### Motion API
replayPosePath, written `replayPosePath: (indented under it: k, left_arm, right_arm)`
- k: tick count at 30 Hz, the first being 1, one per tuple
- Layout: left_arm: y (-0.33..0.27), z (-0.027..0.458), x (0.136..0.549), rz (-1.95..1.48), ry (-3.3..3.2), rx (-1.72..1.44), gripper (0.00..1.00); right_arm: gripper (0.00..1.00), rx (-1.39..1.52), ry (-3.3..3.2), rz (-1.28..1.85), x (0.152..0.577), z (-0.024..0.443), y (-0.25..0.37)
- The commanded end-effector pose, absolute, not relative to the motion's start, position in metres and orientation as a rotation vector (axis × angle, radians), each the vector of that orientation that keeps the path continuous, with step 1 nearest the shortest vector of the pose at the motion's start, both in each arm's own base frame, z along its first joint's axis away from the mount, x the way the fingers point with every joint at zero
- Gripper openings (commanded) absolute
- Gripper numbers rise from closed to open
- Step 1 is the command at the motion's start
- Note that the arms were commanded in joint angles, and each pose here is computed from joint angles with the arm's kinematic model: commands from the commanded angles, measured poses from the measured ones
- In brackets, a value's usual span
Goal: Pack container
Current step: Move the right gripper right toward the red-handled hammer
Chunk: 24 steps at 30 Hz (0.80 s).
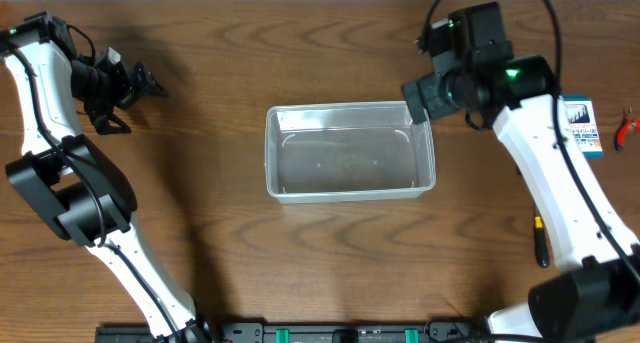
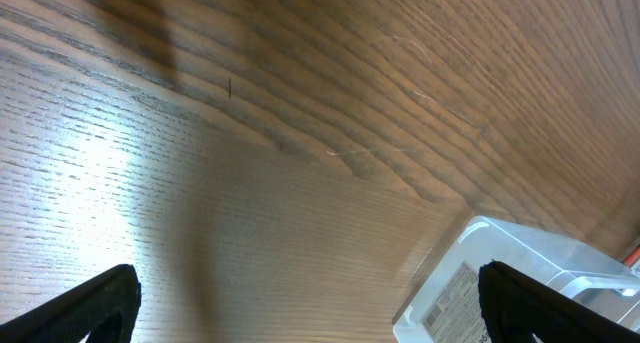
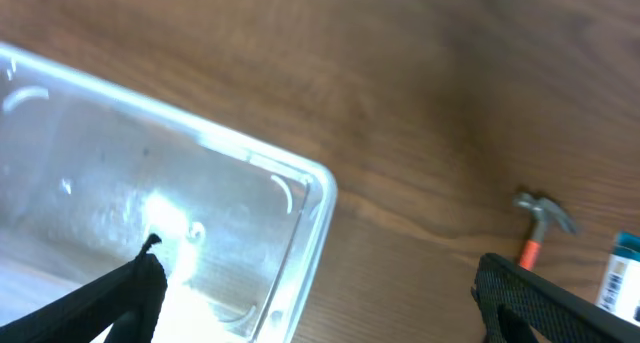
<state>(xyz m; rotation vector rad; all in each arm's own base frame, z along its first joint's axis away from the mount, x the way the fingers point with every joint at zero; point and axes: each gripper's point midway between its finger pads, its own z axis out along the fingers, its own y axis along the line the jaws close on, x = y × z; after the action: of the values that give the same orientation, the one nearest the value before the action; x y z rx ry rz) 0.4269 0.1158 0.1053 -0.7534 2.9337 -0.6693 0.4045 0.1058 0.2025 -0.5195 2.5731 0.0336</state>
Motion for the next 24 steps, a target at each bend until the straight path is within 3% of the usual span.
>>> replayPosePath:
  k: [1,5,9,24]
  left_arm:
    - [0.12,0.121,0.43,-0.64,2.899,-0.736,0.98]
    - [0.12,0.121,0.43,-0.64,2.899,-0.737,0.98]
    - [0.12,0.121,0.43,-0.64,2.899,-0.737,0.98]
    - [0.12,0.121,0.43,-0.64,2.899,-0.736,0.98]
  right_arm:
    - [0.99,-0.618,2.621,0.065,0.405,0.18,0.11]
    - [0.89,-0.653,2.671,0.06,0.406,0.159,0.11]
    - [0.99,-0.647,2.652,0.06,0.415,0.156,0.113]
    - [0.99,-0.732,2.488,0.063,0.444,0.169,0.125]
